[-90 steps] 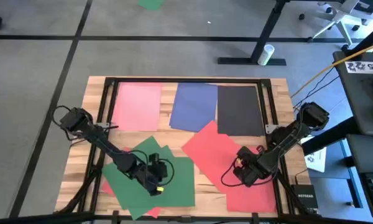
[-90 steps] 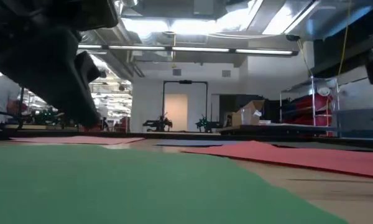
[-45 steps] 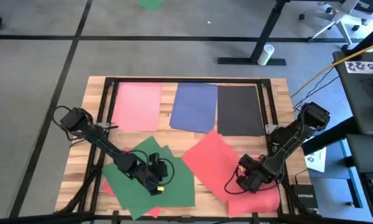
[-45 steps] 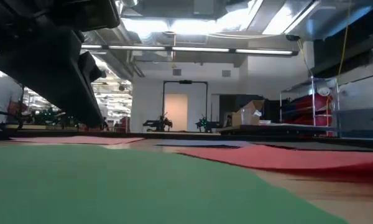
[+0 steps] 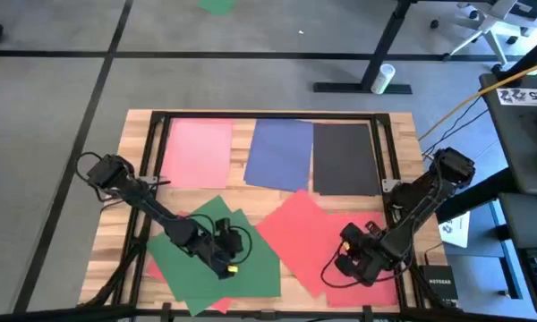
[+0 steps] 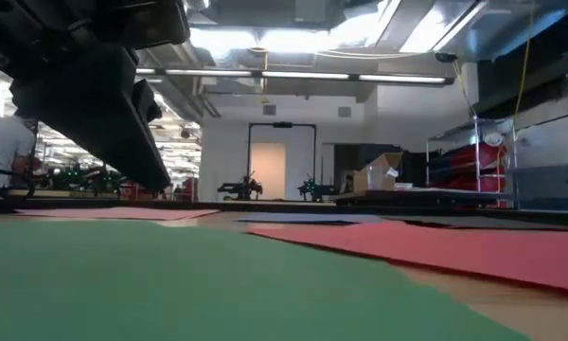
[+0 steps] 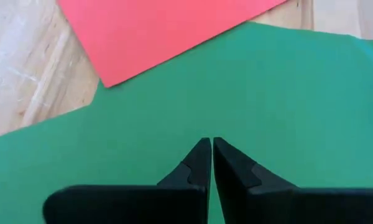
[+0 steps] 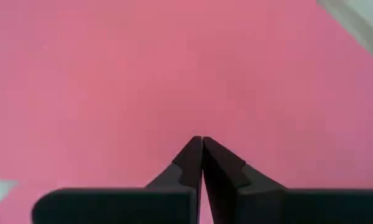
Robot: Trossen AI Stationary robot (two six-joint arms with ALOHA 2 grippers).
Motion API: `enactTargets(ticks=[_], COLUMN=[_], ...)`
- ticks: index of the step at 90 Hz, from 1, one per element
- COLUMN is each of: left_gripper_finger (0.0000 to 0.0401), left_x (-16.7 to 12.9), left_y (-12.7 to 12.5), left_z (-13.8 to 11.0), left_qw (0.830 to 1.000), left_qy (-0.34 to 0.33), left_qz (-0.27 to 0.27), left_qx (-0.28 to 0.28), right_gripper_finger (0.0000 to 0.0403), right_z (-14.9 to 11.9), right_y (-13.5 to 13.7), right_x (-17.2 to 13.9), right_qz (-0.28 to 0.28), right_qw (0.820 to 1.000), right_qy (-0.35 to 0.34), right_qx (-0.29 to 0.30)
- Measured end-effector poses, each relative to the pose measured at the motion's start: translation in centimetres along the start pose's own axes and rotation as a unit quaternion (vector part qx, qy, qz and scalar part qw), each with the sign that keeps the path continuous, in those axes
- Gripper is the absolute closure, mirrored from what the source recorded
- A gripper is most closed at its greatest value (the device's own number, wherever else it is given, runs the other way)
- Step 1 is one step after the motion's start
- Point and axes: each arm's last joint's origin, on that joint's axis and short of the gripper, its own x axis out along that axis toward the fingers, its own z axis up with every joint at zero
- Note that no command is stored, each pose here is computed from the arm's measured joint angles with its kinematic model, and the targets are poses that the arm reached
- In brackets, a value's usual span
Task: Organize paper
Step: Stack the red paper on top of the other red paper on the table
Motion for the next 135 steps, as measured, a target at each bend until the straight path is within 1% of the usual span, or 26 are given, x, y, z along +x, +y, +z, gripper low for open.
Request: enactTargets(ticks=[7,18,24,35,42,49,68,77,82,93,102,111,125,135], left_gripper_finger=[0.0401,0.0401,0.0401,0.0401,0.0401,0.0401,0.0401,0.0401,0.0401,0.0401,0.0401,0.0401,0.0401,0.0401], left_x=[0.0,0.0,0.0,0.0,0.0,-0.1,-0.3,-0.5,-0.5,-0.6,-0.6,-0.6,-0.6,-0.6], left_y=[0.0,0.0,0.0,-0.1,-0.1,-0.2,-0.6,-0.8,-0.9,-1.1,-1.0,-1.0,-1.0,-1.0], left_z=[0.0,0.0,0.0,0.0,-0.1,-0.2,-0.4,-0.6,-0.7,-0.8,-0.8,-0.8,-0.8,-0.8], left_qw=[1.000,1.000,1.000,1.000,1.000,1.000,1.000,1.000,1.000,0.999,0.999,0.999,0.999,0.999], left_qy=[0.000,0.000,0.000,0.000,0.000,0.001,0.001,0.001,0.002,0.002,0.002,0.003,0.005,0.005], left_qz=[0.000,0.000,0.000,-0.001,-0.001,-0.004,-0.009,-0.012,-0.013,-0.015,-0.015,-0.014,-0.013,-0.013], left_qx=[0.006,0.008,0.008,0.011,0.012,0.014,0.023,0.027,0.028,0.030,0.030,0.031,0.032,0.032], right_gripper_finger=[0.0403,0.0403,0.0403,0.0403,0.0403,0.0403,0.0403,0.0403,0.0403,0.0395,0.0376,0.0344,0.0287,0.0258], right_z=[0.2,0.4,0.3,-0.3,-0.8,-1.0,-0.9,-0.7,-0.8,-1.1,-1.4,-1.6,-1.7,-1.8], right_y=[1.5,3.5,4.3,5.2,6.0,7.2,11.6,13.4,14.1,15.6,16.3,17.0,17.6,17.7], right_x=[-0.4,-0.8,-0.6,0.9,2.0,2.6,1.8,1.3,1.5,2.0,2.8,3.1,3.4,3.6], right_qz=[0.066,0.159,0.186,0.193,0.173,0.152,0.096,0.075,0.059,0.021,-0.017,-0.037,-0.030,-0.020], right_qw=[0.996,0.981,0.974,0.972,0.973,0.972,0.961,0.952,0.947,0.940,0.934,0.931,0.929,0.927], right_qy=[-0.024,-0.052,-0.061,-0.048,-0.024,-0.011,-0.002,0.002,0.013,0.039,0.067,0.079,0.079,0.079], right_qx=[-0.048,-0.098,-0.110,-0.127,-0.153,-0.180,-0.259,-0.297,-0.316,-0.338,-0.350,-0.354,-0.360,-0.366])
